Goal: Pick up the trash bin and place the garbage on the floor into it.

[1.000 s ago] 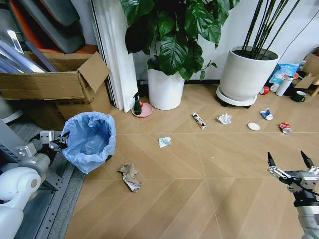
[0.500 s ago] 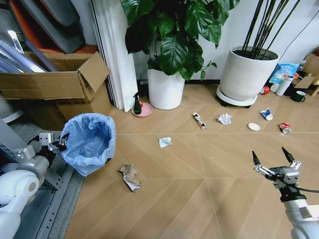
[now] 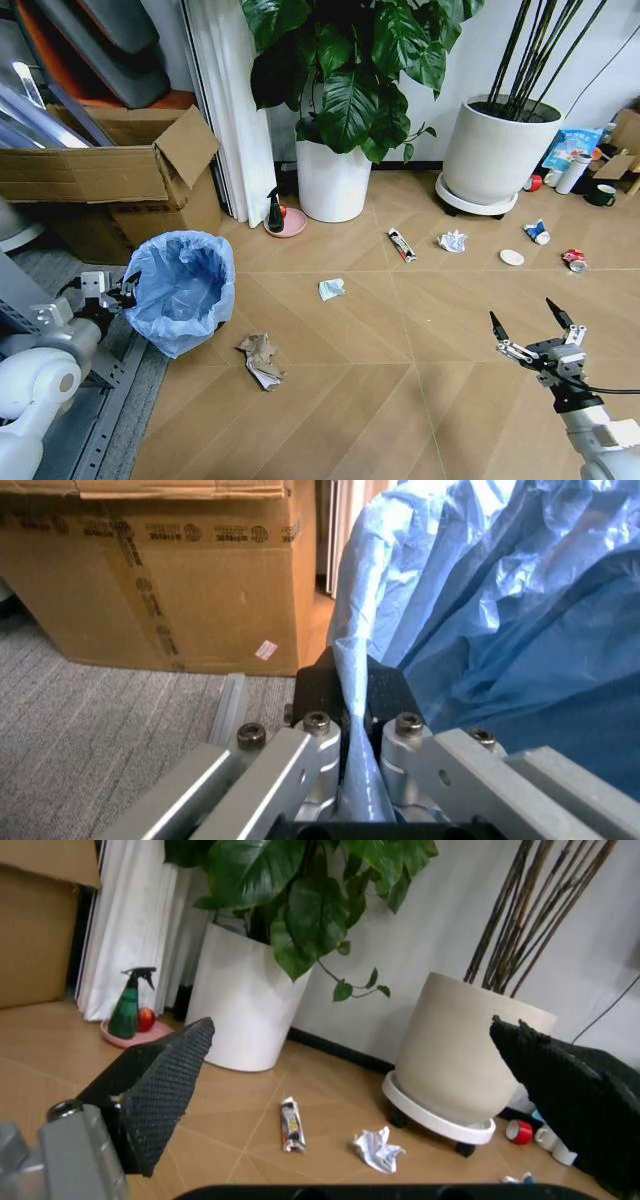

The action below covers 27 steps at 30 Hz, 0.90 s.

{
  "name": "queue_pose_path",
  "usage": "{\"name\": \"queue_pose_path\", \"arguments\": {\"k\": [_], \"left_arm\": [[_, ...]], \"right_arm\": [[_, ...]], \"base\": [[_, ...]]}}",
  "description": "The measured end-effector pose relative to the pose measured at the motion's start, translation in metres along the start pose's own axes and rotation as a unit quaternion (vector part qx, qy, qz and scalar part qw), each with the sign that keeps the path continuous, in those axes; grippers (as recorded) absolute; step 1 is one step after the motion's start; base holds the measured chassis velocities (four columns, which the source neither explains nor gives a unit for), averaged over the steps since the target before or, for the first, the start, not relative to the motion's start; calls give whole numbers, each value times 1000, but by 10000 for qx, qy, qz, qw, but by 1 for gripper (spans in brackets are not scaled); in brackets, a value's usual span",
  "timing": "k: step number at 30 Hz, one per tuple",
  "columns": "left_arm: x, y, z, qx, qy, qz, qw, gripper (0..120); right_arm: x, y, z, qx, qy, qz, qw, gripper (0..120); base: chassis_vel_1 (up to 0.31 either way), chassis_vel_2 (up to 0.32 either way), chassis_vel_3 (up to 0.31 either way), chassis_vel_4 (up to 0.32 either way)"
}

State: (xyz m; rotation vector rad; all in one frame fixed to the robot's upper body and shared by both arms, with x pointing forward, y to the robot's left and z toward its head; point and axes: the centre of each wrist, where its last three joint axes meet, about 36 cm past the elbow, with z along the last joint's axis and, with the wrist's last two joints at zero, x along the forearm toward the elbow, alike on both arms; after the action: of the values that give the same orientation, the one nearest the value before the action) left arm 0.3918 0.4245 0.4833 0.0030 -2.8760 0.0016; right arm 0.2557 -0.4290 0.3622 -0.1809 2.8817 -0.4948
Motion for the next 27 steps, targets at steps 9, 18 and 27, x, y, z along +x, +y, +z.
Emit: {"name": "queue_pose_path", "arguments": {"k": [9,18,27], "left_arm": [[0,0,-1,4,-3,7,10000,0],[0,0,-1,8,-6,13,10000,0],[0,1,0,14,1,3,10000,0]], "right_arm": [[1,-1,0,27,-8,9,10000,100],[2,-2,-1,76,-56,-4,10000,100],[2,3,1,30,-170,-29,9998,100]], "base": [[-10,16,9,-11],[-37,166,28,-169],[34,152,-24,-133]]}}
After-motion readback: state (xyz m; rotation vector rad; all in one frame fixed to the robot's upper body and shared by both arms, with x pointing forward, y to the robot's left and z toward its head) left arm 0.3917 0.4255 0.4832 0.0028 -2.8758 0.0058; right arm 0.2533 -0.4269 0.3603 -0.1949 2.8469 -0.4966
